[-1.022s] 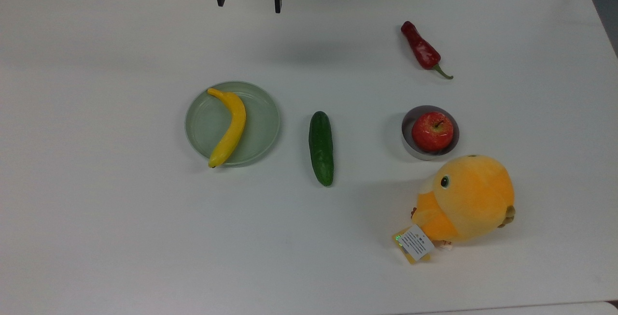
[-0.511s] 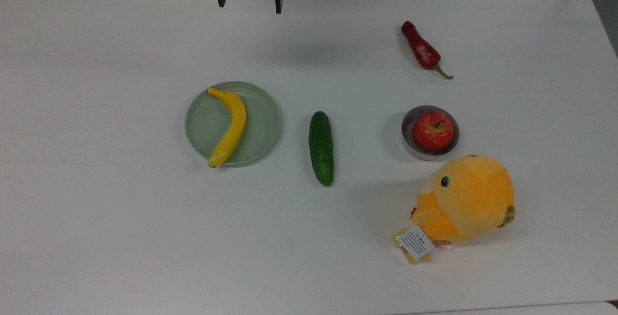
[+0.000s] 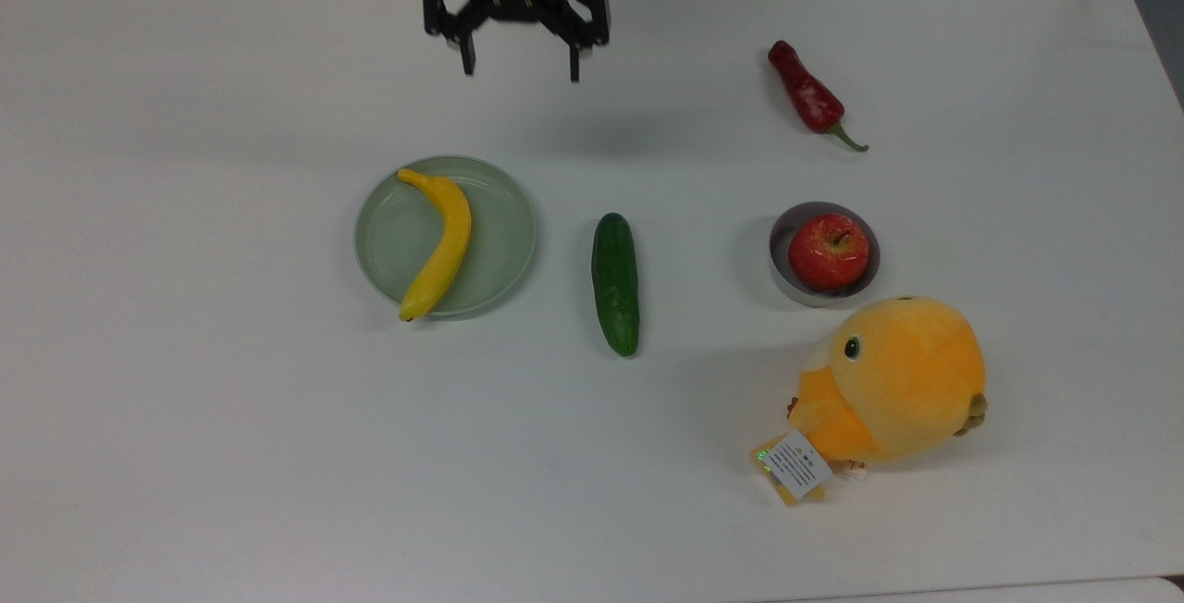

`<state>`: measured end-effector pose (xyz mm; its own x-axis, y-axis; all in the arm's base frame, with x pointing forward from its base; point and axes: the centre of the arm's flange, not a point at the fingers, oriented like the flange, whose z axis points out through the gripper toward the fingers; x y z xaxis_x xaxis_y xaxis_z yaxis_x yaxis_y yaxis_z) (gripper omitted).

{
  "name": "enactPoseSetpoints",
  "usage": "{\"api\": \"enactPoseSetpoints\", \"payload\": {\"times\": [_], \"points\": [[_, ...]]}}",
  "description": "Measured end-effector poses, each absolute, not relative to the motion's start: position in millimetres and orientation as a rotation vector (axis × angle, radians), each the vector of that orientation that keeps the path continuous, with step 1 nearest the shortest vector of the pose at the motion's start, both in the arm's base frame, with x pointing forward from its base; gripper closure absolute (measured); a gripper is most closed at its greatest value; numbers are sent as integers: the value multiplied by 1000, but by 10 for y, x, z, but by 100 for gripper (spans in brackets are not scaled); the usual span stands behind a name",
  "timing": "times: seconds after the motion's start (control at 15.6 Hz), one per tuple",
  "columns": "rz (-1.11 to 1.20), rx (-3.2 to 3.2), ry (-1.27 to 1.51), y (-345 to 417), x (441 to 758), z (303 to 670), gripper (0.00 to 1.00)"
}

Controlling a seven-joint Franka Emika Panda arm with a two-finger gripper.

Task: Put the cucumber on the left side of the bowl
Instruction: 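Lower the gripper over the cucumber and close on its middle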

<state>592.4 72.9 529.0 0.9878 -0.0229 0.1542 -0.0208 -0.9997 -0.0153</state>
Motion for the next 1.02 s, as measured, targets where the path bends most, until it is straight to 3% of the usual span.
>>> {"api": "enactPoseSetpoints", "payload": {"times": [0.7,1.02], "points": [[-169,-3120,-81,1266,6508,4078,0],[-200,-3113,-80,1396,6766,3722,0]]}}
